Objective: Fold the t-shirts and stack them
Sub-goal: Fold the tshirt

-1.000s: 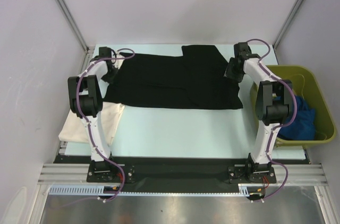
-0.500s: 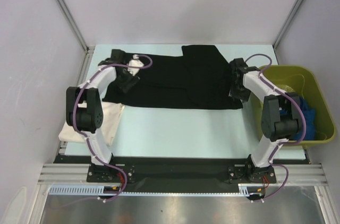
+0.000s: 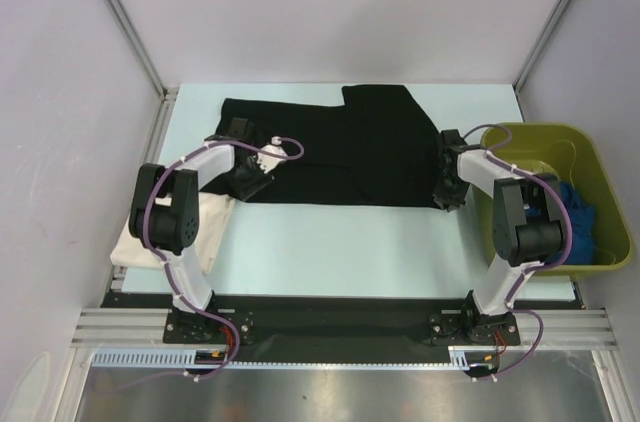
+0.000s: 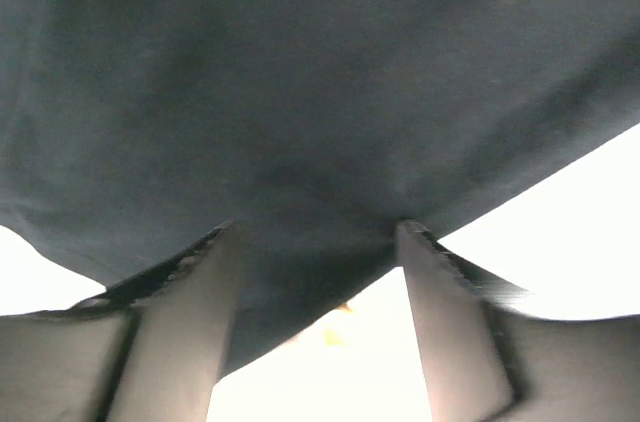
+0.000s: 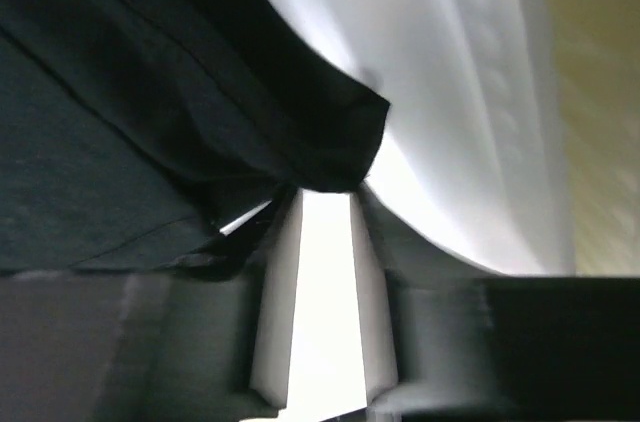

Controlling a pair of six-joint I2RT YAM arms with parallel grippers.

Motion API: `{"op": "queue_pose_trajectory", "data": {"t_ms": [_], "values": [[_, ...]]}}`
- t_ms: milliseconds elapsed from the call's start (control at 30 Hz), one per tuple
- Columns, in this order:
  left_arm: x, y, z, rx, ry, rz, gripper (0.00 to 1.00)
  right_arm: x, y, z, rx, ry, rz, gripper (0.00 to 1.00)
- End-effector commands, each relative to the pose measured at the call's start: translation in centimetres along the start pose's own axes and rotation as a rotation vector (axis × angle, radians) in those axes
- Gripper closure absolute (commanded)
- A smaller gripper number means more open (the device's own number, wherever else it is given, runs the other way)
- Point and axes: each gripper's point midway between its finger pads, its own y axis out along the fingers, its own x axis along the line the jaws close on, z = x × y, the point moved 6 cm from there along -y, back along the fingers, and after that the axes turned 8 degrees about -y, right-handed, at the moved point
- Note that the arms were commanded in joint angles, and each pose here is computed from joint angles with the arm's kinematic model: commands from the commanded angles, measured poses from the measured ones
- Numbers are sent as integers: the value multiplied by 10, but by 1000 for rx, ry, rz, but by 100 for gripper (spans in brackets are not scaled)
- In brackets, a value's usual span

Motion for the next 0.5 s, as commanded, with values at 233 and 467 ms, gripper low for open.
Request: {"op": "queue_pose_trajectory", "data": {"t_ms": [233, 467], "values": [[-11, 19, 17, 82, 44, -25, 100, -8, -18, -8, -85, 87, -29, 73], [22, 3, 3, 31, 18, -192, 100, -10, -46, -26, -202, 149, -54, 57]]}}
